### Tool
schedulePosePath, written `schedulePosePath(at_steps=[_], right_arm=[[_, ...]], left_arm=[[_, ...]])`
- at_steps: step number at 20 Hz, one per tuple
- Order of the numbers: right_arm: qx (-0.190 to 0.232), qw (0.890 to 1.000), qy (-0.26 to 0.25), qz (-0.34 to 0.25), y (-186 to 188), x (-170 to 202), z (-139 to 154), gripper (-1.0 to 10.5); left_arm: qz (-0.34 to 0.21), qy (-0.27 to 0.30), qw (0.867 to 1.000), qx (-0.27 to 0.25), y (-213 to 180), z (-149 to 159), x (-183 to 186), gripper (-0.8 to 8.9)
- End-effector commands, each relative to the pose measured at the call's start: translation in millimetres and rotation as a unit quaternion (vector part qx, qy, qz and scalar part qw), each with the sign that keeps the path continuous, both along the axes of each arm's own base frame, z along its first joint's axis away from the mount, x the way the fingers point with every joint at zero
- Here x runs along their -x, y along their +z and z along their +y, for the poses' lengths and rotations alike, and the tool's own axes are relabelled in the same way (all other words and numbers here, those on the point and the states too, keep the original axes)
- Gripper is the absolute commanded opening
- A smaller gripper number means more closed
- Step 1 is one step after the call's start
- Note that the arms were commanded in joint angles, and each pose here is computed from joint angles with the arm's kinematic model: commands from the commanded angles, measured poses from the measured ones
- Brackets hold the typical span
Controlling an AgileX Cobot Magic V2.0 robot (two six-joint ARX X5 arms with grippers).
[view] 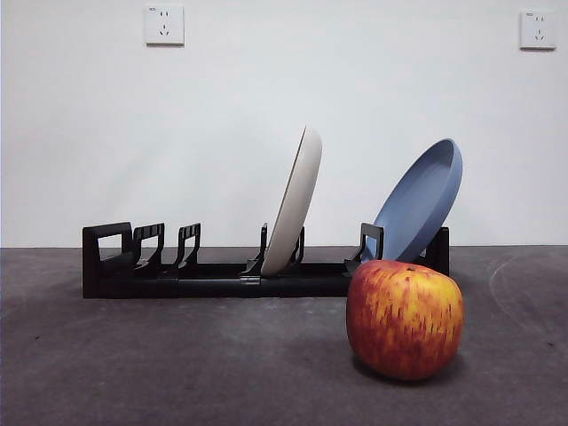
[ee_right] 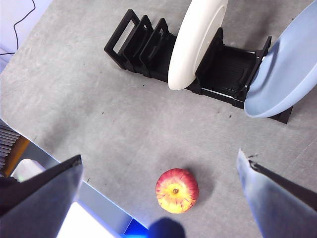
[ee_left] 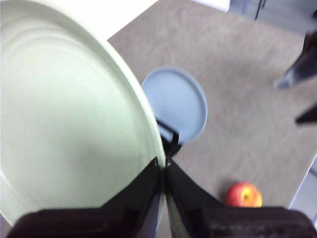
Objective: Take the green plate from the plate rack,put the plate on the table,take the apple from the table,put the apple in the plate
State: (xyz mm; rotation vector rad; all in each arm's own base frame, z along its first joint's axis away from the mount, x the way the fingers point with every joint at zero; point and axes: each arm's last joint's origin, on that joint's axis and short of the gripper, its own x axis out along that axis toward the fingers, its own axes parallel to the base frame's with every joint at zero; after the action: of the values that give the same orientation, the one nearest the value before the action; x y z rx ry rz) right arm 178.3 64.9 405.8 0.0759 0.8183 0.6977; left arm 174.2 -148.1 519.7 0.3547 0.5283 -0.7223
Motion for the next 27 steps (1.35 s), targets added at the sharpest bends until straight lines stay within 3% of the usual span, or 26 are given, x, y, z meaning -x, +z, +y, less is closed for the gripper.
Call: schedulePosePath(at_steps=[1,5,9,12,16,21,27], right_arm=[[0.000,1.000,-0.003,-0.002,0,-1,0,5.6],[0.001,1.000,-0.003,-0.002,0,-1,0,5.6],[0.000,1.000,-0.003,-0.002,0,-1,0,5.6],[-0.002,1.000,-0.006,0.001,0,-1,0,5.6],[-0.003,1.000,-0.008,0.003,0,-1,0,5.6],[-0.003,1.000,-0.008,0.003,0,-1,0,5.0],[-0.003,1.000,-0.007,0.003,0,-1,0,5.0]], left_arm=[[0.037,0.000,0.998,-0.052,-31,2,13,-0.09],[0.115,0.001,0.989,-0.092,-84,12,38,-0.09],[0.190,0.023,0.972,-0.140,-142,9,43,-0.09],[0.206,0.039,0.963,-0.170,-194,-5,37,-0.09],[0.207,0.034,0.964,-0.161,-254,-22,29,-0.09],[0.199,0.028,0.967,-0.153,-299,-43,17,-0.09],[0.266,0.004,0.941,-0.209,-366,-73,0,-0.09]])
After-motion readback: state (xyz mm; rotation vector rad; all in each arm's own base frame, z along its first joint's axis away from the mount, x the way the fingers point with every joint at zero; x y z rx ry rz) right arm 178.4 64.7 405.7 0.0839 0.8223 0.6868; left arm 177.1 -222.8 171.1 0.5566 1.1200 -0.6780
